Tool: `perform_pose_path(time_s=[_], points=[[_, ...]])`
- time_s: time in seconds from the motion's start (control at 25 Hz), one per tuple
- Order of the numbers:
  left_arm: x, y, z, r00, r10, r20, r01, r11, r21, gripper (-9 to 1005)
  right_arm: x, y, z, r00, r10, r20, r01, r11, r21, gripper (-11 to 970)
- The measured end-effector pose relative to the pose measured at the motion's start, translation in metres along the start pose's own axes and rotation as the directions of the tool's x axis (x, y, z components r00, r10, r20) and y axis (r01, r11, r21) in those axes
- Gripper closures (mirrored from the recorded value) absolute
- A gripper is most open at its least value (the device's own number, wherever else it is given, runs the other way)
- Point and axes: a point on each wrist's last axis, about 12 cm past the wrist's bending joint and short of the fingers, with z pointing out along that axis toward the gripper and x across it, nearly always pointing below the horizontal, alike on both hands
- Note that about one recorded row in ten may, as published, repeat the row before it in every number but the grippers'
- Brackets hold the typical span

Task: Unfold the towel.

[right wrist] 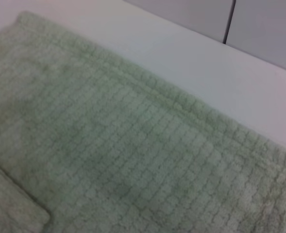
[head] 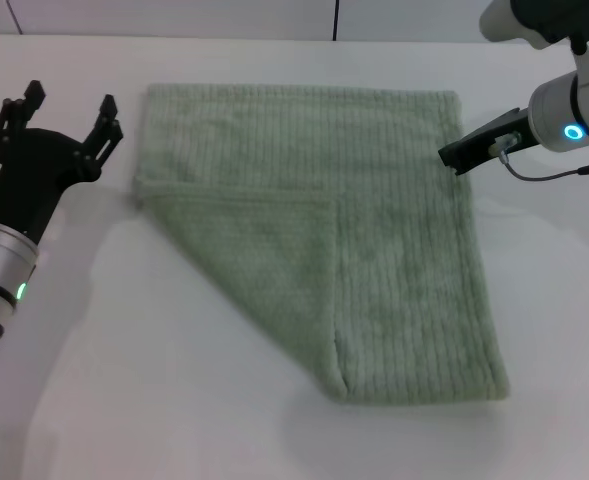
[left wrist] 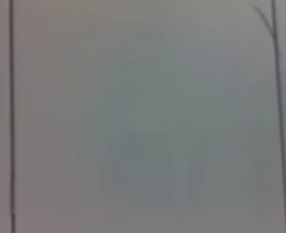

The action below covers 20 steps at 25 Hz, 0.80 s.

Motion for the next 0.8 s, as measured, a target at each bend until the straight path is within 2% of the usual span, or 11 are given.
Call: perform_pose_path(time_s=[0.36,0.56,0.6,0.64,0.8], points=[[-0.007,-0.011,0.004,0.999,-0.015,0.033,0.014,0.998,0.054,151,0.006,-0.002,0.006,1.0,-0.001,-0.003,0.001,1.0,0.018,959],[-0.014,-0.026,0.013,0.999,-0.014,0.046,0.008,0.992,0.128,151,0.007,-0.003,0.007,1.0,0.002,0.002,-0.002,1.0,0.026,959],[-0.017,-0.033,0.019,0.999,-0.013,0.038,0.007,0.988,0.157,151,0.007,-0.003,0.008,1.0,0.003,0.001,-0.003,1.0,0.027,959],[-0.017,-0.033,0.019,0.999,-0.013,0.038,0.007,0.988,0.157,151,0.007,-0.003,0.008,1.0,0.003,0.001,-0.003,1.0,0.027,959],[-0.033,-0.049,0.037,1.0,0.012,0.001,-0.012,0.974,0.228,151,0.008,-0.004,0.008,1.0,0.005,0.0,-0.005,1.0,0.03,959]])
